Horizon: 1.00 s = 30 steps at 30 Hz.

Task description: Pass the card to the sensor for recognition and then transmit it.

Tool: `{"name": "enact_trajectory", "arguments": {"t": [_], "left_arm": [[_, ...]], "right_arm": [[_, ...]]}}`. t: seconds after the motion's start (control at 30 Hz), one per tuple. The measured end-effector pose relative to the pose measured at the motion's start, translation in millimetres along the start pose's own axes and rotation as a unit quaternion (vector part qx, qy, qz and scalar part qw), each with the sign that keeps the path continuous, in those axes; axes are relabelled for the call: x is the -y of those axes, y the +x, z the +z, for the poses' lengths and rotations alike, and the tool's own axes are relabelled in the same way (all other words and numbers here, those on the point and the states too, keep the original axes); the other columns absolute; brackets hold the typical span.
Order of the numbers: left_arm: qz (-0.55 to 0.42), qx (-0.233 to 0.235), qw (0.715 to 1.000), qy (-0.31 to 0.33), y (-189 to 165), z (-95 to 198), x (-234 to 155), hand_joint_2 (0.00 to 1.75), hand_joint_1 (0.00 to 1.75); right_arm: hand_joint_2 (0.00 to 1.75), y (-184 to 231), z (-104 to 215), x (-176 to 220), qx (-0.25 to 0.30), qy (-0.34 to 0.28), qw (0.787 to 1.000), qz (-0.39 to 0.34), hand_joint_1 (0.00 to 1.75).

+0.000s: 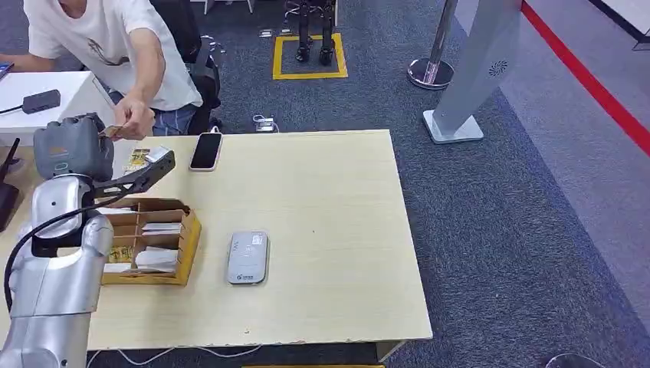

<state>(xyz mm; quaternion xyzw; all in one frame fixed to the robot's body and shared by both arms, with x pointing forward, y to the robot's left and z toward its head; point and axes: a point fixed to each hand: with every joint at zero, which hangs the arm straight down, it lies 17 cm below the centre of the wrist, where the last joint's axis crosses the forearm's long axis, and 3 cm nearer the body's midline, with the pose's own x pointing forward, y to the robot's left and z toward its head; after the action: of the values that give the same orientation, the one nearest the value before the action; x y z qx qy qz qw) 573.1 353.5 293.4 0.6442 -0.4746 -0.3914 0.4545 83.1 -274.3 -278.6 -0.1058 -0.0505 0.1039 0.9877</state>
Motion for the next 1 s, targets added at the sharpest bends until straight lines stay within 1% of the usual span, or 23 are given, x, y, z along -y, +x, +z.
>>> {"name": "enact_trajectory", "arguments": {"t": [0.03, 0.07, 0.1, 0.17, 0.2, 0.3, 0.53, 0.63, 0.67, 0.87, 1.0], "left_arm": [[-0.001, 0.000, 1.000, -0.002, -0.1, -1.6, 0.6, 1.75, 1.75], [-0.001, 0.000, 1.000, -0.002, -0.2, -2.7, 0.4, 1.75, 1.69], [-0.001, 0.001, 1.000, -0.003, 0.1, -3.5, 0.7, 1.75, 0.00], [-0.001, 0.002, 1.000, -0.003, 0.8, -4.0, 0.9, 1.75, 0.00], [0.000, 0.003, 1.000, -0.003, 1.2, -4.4, 0.9, 0.00, 0.00], [0.001, 0.003, 1.000, -0.003, 2.1, -4.4, 0.8, 0.00, 0.00], [0.007, 0.025, 1.000, -0.005, 15.3, -3.1, 1.2, 0.00, 0.00], [0.011, 0.027, 1.000, -0.006, 18.9, -2.5, 1.1, 0.00, 0.00], [0.011, 0.028, 1.000, -0.006, 20.1, -2.3, 1.1, 1.75, 0.00], [0.022, 0.054, 0.998, -0.008, 38.0, 1.1, 1.4, 1.75, 0.00], [0.035, 0.086, 0.996, -0.015, 59.5, 9.6, 3.5, 1.75, 0.00]], "right_arm": [[0.00, -0.2, 0.0, 0.0, -0.001, 0.000, 1.000, -0.001, 0.00], [0.00, -0.2, 0.0, 0.0, -0.001, 0.000, 1.000, -0.001, 0.00], [0.00, -0.3, 0.0, 0.2, -0.001, -0.001, 1.000, -0.002, 0.00], [0.00, -0.4, 0.0, 0.3, -0.001, -0.001, 1.000, -0.003, 0.00], [0.00, -0.4, 0.0, 0.2, -0.002, -0.001, 1.000, -0.003, 0.00], [0.00, -0.5, 0.0, 0.2, -0.002, -0.001, 1.000, -0.004, 0.00], [0.00, -0.6, -0.1, 0.6, -0.003, -0.001, 1.000, -0.006, 0.00], [0.00, -0.9, -0.1, 0.5, -0.003, -0.001, 1.000, -0.007, 0.00], [0.00, -0.9, -0.1, 0.5, -0.003, -0.001, 1.000, -0.007, 0.00], [0.00, -0.7, -0.1, 0.7, -0.003, -0.002, 1.000, -0.010, 0.00], [0.00, -0.9, -0.1, 0.7, -0.005, -0.002, 1.000, -0.016, 0.00]]}}
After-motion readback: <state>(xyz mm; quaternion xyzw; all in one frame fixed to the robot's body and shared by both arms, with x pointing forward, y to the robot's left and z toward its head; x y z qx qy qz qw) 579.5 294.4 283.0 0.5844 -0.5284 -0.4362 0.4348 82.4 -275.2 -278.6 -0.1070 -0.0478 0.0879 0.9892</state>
